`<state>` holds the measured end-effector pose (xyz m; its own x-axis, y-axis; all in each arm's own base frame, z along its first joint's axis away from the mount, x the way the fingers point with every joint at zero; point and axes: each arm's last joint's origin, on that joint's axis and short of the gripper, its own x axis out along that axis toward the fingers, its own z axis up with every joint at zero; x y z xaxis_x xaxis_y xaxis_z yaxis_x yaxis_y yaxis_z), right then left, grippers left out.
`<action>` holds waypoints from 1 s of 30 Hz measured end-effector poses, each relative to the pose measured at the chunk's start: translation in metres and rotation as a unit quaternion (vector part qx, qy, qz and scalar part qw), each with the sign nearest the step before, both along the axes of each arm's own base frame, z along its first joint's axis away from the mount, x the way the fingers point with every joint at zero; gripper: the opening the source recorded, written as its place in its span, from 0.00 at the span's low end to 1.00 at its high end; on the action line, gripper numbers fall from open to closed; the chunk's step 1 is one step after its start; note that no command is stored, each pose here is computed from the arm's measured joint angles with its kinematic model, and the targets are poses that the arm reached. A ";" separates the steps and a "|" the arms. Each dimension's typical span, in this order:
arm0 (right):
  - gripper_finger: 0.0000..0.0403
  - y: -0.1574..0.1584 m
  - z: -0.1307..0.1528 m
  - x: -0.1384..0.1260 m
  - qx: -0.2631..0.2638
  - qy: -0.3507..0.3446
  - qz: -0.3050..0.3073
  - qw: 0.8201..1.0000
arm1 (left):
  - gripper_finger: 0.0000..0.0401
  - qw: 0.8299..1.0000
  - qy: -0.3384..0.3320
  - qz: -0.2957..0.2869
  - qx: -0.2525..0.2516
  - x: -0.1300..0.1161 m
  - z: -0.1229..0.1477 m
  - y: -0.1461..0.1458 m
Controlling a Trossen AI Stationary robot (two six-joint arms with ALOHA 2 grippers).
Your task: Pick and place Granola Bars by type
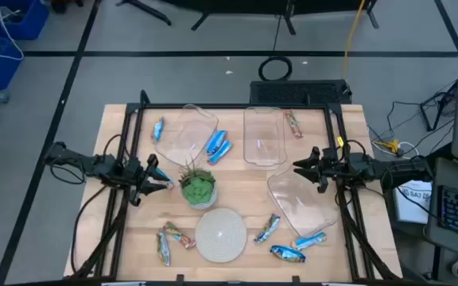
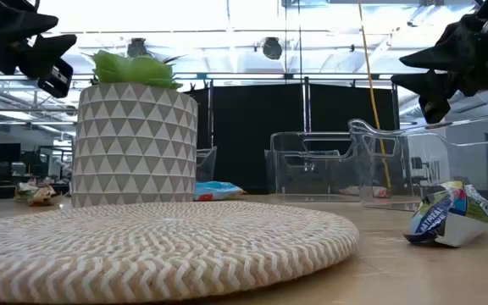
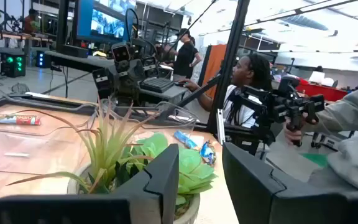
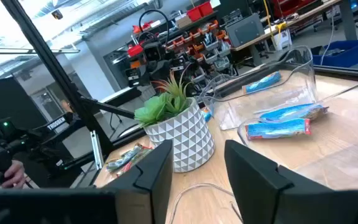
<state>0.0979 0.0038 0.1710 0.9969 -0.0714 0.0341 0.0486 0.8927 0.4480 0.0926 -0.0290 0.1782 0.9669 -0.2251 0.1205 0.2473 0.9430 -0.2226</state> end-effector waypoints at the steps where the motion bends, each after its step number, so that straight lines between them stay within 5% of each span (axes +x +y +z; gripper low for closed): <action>1: 0.34 0.000 0.000 0.000 0.000 0.000 0.000 1.000 | 0.32 1.000 0.000 0.000 0.000 0.000 0.000 0.000; 9: 0.34 0.000 0.003 0.000 0.044 -0.016 0.000 0.999 | 0.32 0.999 -0.028 0.009 -0.012 -0.001 0.006 0.001; 15: 0.34 0.001 0.016 -0.001 0.041 -0.076 0.017 0.996 | 0.32 0.991 -0.048 0.078 -0.093 -0.003 0.026 0.006; 17: 0.34 0.000 0.019 0.000 0.023 -0.044 0.007 0.999 | 0.32 0.992 -0.039 0.091 -0.077 -0.002 0.039 0.007; 21: 0.34 -0.003 0.070 0.000 -0.016 -0.043 -0.046 0.998 | 0.32 0.988 0.011 0.154 0.003 0.004 0.074 0.008; 25: 0.34 -0.008 0.102 0.014 -0.075 0.054 -0.173 0.981 | 0.32 0.956 0.112 0.255 0.095 0.017 0.103 0.009; 30: 0.34 -0.018 0.127 0.039 -0.148 0.165 -0.316 0.922 | 0.32 0.891 0.182 0.395 0.130 0.033 0.125 0.010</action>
